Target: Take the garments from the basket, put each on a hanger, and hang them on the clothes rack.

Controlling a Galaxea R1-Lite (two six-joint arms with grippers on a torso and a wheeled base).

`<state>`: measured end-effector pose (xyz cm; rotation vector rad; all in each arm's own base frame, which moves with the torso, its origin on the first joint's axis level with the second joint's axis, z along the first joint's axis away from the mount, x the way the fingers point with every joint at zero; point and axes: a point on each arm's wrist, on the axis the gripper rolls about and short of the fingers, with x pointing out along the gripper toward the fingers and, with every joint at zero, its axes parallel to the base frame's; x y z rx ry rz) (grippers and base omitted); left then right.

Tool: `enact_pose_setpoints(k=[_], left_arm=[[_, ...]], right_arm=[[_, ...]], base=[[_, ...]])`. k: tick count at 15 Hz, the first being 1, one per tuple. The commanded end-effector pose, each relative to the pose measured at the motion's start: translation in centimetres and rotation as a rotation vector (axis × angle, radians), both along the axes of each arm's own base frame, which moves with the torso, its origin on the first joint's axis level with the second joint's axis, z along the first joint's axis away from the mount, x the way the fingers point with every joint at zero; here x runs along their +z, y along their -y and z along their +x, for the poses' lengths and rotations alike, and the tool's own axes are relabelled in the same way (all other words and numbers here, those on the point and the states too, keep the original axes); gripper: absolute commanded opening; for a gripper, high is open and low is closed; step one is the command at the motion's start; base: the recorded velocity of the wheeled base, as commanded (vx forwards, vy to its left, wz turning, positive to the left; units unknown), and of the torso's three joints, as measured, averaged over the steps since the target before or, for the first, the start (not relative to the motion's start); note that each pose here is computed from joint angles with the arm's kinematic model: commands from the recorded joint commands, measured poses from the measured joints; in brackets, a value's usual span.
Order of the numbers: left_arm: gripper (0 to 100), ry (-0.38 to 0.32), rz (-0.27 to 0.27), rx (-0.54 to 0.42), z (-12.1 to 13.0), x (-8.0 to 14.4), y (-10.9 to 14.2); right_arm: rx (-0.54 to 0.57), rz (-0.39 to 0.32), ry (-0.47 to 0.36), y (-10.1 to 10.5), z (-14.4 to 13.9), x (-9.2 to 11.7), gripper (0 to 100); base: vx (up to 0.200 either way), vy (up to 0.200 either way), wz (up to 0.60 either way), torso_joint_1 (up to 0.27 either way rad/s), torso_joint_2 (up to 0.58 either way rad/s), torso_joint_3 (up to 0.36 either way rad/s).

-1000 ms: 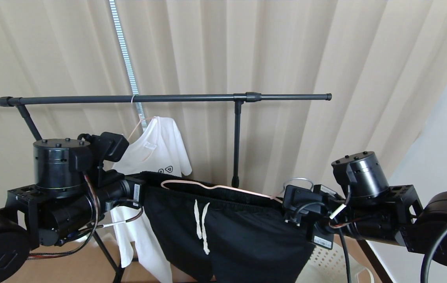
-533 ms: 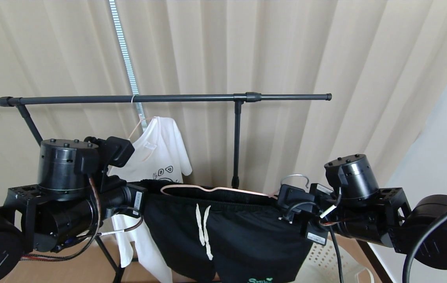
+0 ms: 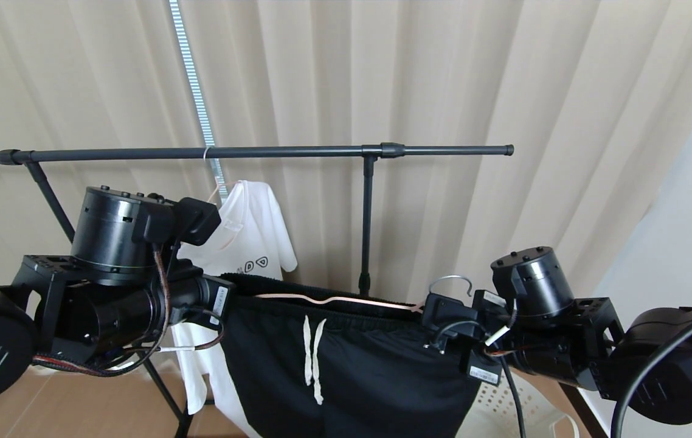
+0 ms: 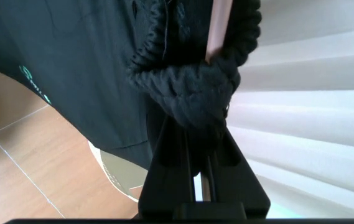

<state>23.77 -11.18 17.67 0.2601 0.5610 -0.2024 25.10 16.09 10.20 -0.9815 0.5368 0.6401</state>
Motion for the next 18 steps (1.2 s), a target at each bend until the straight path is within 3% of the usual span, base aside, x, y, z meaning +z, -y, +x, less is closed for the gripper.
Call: enact_pose_setpoints(k=[1, 14, 18], left_arm=[[0, 0.010, -0.005, -0.009, 0.1, 0.7, 0.3], [0, -0.037, 0.031, -0.071, -0.8, 4.4, 2.2], [0, -0.069, 0.048, -0.123, -1.3, 4.0, 3.7]], right_arm=[[-0.002, -0.015, -0.010, -0.2, 0.1, -0.5, 0], [0.007, -0.041, -0.035, -0.8, 0.1, -1.6, 0], [0.007, -0.057, -0.032, -1.2, 0.1, -1.9, 0]], base=[[0.000, 0.000, 0.00, 0.000, 0.00, 0.000], [0.000, 0.000, 0.00, 0.000, 0.00, 0.000], [0.000, 0.000, 0.00, 0.000, 0.00, 0.000]])
